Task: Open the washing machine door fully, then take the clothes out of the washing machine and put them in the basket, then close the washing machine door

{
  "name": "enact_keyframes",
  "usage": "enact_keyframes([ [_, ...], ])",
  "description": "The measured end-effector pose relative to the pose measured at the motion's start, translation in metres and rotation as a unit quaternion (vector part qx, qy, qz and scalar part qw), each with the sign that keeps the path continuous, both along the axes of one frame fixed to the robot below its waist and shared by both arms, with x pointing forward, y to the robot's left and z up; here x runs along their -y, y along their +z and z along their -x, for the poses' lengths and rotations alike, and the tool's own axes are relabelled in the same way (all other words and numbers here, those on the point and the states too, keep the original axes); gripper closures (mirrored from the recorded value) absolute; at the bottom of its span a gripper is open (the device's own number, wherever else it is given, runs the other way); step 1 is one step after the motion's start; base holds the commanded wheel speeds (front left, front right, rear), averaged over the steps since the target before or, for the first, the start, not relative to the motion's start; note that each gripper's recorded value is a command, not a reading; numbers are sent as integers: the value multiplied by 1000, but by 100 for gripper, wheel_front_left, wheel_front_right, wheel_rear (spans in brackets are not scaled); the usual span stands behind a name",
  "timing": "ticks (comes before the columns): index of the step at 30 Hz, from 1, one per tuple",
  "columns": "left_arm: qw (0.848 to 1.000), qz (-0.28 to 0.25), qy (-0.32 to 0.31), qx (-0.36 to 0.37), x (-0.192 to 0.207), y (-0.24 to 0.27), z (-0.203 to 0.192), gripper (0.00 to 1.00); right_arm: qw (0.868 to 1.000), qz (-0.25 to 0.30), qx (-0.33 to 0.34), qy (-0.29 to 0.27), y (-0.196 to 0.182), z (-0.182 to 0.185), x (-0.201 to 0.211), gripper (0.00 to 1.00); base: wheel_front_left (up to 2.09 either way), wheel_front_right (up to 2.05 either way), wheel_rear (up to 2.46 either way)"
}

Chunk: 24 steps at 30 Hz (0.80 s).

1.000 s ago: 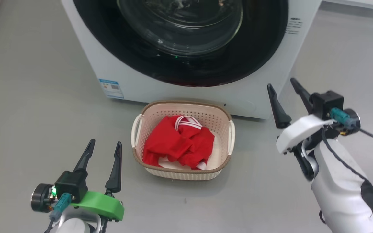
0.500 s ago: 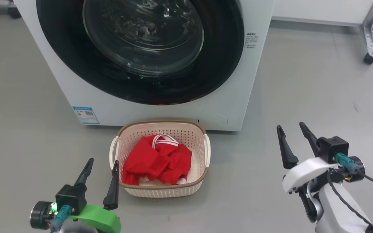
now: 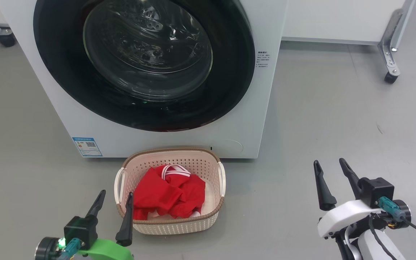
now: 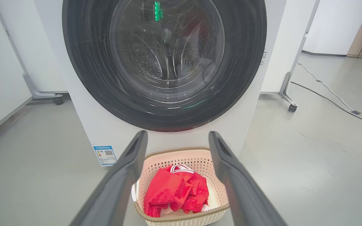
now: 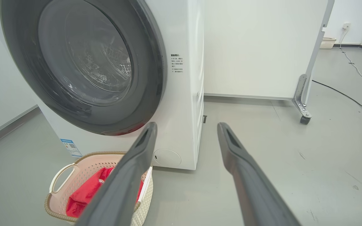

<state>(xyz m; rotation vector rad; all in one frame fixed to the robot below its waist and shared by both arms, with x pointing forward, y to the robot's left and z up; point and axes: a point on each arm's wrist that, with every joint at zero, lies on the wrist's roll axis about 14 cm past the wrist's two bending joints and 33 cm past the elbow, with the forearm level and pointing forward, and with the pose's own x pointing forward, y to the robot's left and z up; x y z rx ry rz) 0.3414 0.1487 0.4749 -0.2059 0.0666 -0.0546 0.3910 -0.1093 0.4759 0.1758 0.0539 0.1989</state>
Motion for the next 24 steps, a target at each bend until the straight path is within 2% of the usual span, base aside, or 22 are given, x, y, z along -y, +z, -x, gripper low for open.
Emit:
enact_keyframes([
  [24,1000,0,-1,1,2,3,2,0,1000,-5,-6,-9,-7,25,4,0,0,0,0],
])
